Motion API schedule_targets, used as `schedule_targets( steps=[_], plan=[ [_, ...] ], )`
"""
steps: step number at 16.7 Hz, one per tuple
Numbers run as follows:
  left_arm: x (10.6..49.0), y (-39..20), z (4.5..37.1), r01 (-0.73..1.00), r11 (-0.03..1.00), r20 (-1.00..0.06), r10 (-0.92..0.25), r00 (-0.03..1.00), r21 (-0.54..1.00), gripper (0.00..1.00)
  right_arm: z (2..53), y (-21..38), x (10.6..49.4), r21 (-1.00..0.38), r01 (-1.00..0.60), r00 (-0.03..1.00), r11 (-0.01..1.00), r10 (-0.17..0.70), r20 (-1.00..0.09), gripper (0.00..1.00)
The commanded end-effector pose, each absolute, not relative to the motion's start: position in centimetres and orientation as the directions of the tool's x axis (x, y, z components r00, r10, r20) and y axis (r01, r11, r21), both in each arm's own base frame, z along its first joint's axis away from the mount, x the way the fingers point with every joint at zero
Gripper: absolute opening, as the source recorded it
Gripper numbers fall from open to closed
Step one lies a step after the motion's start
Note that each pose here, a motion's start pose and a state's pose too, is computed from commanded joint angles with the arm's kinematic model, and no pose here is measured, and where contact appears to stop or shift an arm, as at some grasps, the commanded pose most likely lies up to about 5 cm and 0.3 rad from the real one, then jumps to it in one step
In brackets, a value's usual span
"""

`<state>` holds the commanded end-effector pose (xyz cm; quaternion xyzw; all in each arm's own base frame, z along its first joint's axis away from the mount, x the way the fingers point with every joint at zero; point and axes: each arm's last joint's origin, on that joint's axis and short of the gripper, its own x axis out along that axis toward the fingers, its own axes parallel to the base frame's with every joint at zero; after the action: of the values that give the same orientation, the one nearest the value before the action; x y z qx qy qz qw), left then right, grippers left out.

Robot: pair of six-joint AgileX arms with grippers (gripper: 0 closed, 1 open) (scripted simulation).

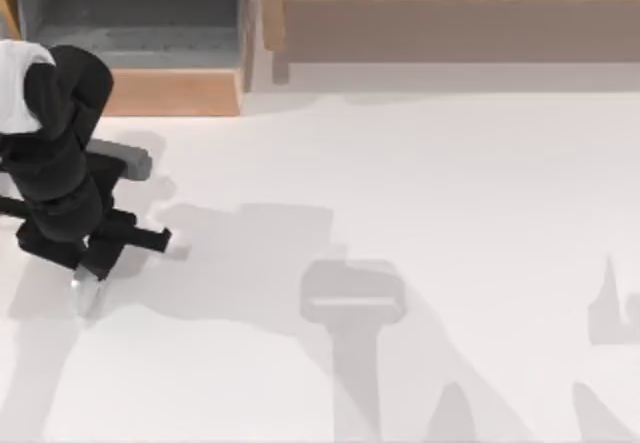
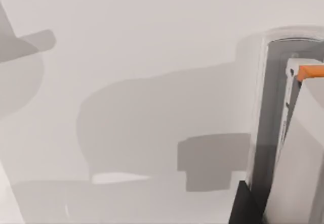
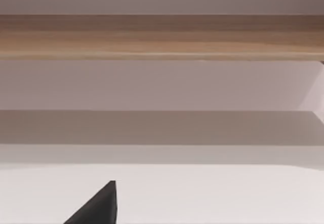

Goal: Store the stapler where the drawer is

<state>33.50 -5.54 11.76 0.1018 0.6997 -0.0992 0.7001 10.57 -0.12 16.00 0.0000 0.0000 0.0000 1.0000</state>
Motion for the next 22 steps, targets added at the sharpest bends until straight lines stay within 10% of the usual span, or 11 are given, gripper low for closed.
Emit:
schedule_targets(
  steps=[15, 22],
  plan=[
    [33.7, -5.5, 14.9, 0.287, 0.958, -1.0, 0.002, 0.007, 0.003, 0.0, 16.0, -0.1, 10.6, 0.0, 0.0, 1.0, 1.0, 0.0, 0.0, 1.0],
    [38.3, -2.6, 23.8, 0.34, 0.94, -0.973, -0.045, 0.226, 0.036, 0.0, 16.0, -0.1, 10.6, 0.0, 0.0, 1.0, 1.0, 0.0, 0.0, 1.0]
  ],
)
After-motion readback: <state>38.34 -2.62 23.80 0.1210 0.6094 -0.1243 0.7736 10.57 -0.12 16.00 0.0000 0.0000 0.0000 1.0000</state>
